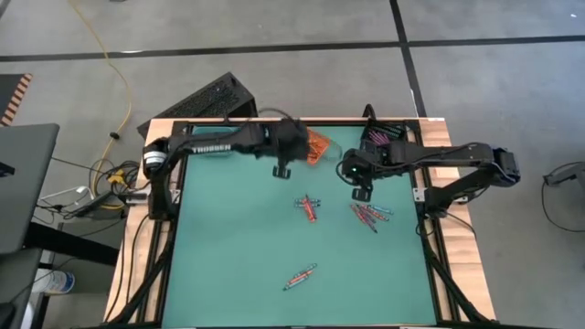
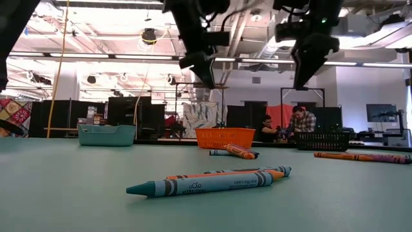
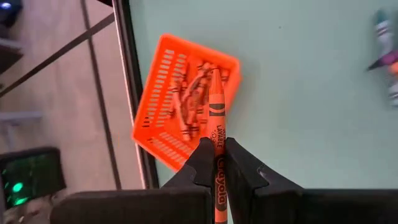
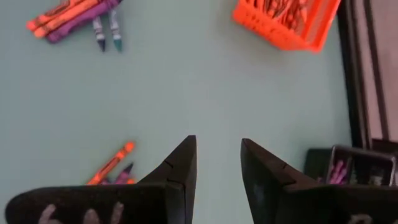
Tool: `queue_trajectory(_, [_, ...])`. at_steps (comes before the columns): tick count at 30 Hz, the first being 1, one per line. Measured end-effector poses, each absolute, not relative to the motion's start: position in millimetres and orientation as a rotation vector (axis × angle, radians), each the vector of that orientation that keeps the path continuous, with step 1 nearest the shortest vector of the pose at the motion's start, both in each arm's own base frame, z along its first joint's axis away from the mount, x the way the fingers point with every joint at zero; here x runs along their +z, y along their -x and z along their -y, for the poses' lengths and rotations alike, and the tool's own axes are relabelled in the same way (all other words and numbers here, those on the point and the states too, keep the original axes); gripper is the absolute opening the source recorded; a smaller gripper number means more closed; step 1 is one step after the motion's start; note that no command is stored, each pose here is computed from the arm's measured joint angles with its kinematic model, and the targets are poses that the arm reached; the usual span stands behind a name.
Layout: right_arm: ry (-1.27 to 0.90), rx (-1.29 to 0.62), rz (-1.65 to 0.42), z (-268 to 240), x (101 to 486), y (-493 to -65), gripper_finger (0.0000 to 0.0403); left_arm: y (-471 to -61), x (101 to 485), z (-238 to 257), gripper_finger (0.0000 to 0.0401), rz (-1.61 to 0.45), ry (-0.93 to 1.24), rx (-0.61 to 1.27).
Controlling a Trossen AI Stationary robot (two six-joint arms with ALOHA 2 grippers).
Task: Sort crayons
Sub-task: Put the orange crayon into the orange bin
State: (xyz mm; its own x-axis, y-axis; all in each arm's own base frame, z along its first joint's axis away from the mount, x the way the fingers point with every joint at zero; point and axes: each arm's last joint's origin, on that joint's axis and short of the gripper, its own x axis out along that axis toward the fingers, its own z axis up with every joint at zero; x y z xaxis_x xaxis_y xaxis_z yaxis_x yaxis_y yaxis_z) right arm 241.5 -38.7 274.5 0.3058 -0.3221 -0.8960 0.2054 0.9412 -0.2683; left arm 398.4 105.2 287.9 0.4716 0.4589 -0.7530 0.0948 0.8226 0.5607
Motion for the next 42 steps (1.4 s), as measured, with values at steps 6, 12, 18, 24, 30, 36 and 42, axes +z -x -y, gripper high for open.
queue_trajectory(6, [0.063, -0.331, -1.197, 24.7, 282.3, -231.6, 0.0118, -385.8, 286.6, -156.5, 0.0000, -1.047, -0.585, 0.161])
queue_trajectory(12, [0.035, -0.313, -1.158, 8.1, 286.0, -230.1, 0.0118, -378.7, 278.8, -186.5, 0.0000, -0.970, -0.626, 0.109])
queue_trajectory(18, [-0.005, -0.299, -1.151, -11.1, 281.3, -235.5, 0.0118, -382.6, 265.2, -206.3, 0.0000, -0.894, -0.649, 0.053])
queue_trajectory(24, [-0.087, -0.311, -1.138, -31.7, 281.5, -231.7, 0.0118, -392.4, 241.5, -219.1, 0.0000, -0.895, -0.729, 0.006])
queue_trajectory(30, [-0.126, -0.314, -1.147, -48.8, 281.4, -225.0, 0.0118, -400.7, 217.4, -224.5, 0.0000, -0.936, -0.768, -0.008])
queue_trajectory(36, [-0.132, -0.325, -1.124, -63.7, 281.6, -221.0, 0.0118, -405.0, 212.6, -227.0, 0.0034, -0.915, -0.748, 0.024])
queue_trajectory(42, [-0.134, -0.347, -1.106, -76.8, 281.6, -215.3, 0.0118, -405.3, 214.7, -228.6, 0.0128, -0.927, -0.748, 0.074])
